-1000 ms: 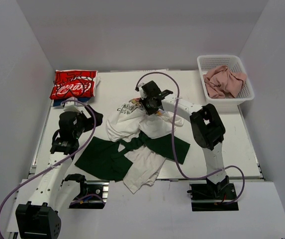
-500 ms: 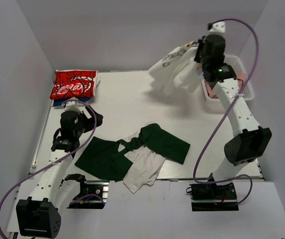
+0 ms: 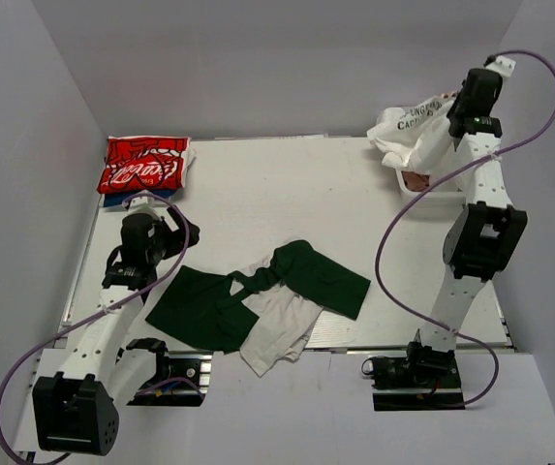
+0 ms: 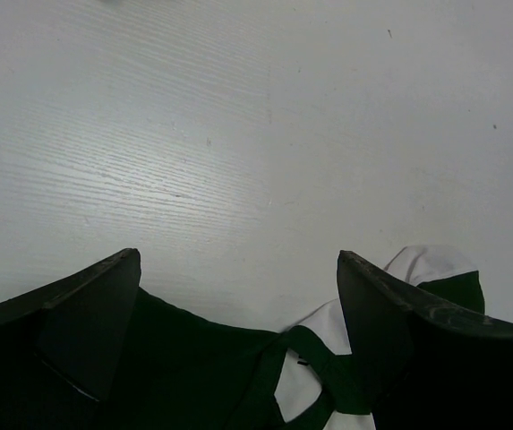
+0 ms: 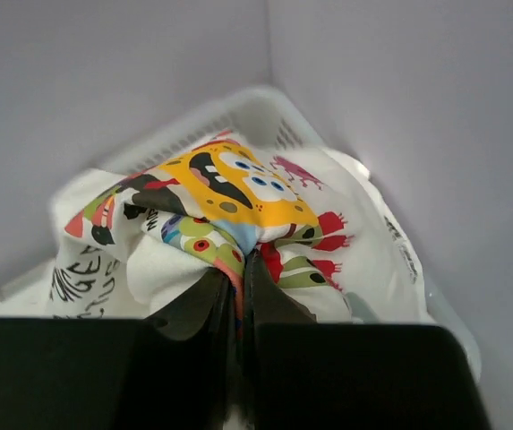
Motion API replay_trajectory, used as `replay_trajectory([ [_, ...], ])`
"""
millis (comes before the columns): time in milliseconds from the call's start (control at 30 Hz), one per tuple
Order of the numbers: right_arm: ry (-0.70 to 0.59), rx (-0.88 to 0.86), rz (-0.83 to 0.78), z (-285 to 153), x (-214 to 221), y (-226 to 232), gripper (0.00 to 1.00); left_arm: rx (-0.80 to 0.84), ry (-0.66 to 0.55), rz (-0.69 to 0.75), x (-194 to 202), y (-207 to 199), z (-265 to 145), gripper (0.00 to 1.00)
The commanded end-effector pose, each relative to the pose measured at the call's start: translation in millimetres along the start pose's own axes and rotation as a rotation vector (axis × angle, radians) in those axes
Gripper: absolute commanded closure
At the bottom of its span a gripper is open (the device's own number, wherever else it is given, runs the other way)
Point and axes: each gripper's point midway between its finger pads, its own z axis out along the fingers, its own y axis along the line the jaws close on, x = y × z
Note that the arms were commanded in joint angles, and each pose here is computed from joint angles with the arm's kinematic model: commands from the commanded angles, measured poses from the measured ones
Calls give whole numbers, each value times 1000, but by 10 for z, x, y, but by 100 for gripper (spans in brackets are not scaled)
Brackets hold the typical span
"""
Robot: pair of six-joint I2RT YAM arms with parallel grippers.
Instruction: Fold and stack the t-shirts
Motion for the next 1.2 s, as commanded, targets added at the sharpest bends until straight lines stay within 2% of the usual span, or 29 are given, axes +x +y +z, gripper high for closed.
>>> replay_trajectory([
  [0, 119, -15, 66, 291, 453, -116, 100, -42, -30, -18, -147, 26, -3, 0],
  [33, 168, 7, 87, 320, 608, -181, 94, -68, -8, -36, -88, 75, 10, 0],
  [67, 199, 7, 92, 363, 728, -201, 76, -103, -2, -50, -62, 139, 22, 0],
  [100, 205, 9, 100, 356, 732, -221, 55, -127, 6, -88, -48, 162, 28, 0],
  [133, 225, -11, 113, 341, 774, -187, 21, -165, 22, -117, 7, 227, 34, 0],
  [167, 236, -16, 115, 305, 773, -187, 10, -250, 56, -143, 106, 372, 27, 0],
  [333, 169, -196, 64, -296, 268, 122, 10, -402, 175, -268, 474, 590, -55, 0],
  [400, 184, -241, 2, -589, 356, 250, 10, -441, 220, -285, 592, 643, -129, 0],
  [500, 125, -305, -68, -970, 395, 424, 10, -470, 243, -319, 752, 715, -203, 0],
  [533, 106, -381, -110, -1295, 517, 660, 10, -469, 249, -345, 805, 714, -215, 0],
  [600, 113, -424, -127, -1493, 640, 798, 10, -473, 288, -348, 982, 764, -255, 0],
  [633, 125, -507, -163, -1807, 822, 1054, 10, -460, 303, -353, 1030, 750, -251, 0],
  [733, 177, -570, -216, -2175, 1182, 1276, 10, -443, 324, -352, 1159, 756, -233, 0],
  [867, 280, -560, -288, -2549, 1925, 1337, 10, -470, 372, -351, 1293, 812, -193, 0],
  [933, 316, -562, -287, -2681, 2118, 1356, 10, -465, 386, -341, 1365, 838, -148, 1],
  [1000, 358, -529, -290, -2820, 2365, 1240, 10, -467, 421, -318, 1457, 873, -112, 8],
  [1033, 362, -529, -287, -2885, 2377, 1205, 10, -445, 419, -324, 1451, 838, -55, 21],
  [1100, 431, -550, -293, -3084, 2660, 1115, 10, -421, 475, -304, 1560, 821, -2, 36],
  [1133, 457, -558, -310, -3184, 2751, 1035, 10, -383, 470, -297, 1543, 774, 77, 48],
  [1167, 466, -568, -317, -3268, 2791, 1023, 10, -357, 488, -286, 1575, 747, 110, 81],
])
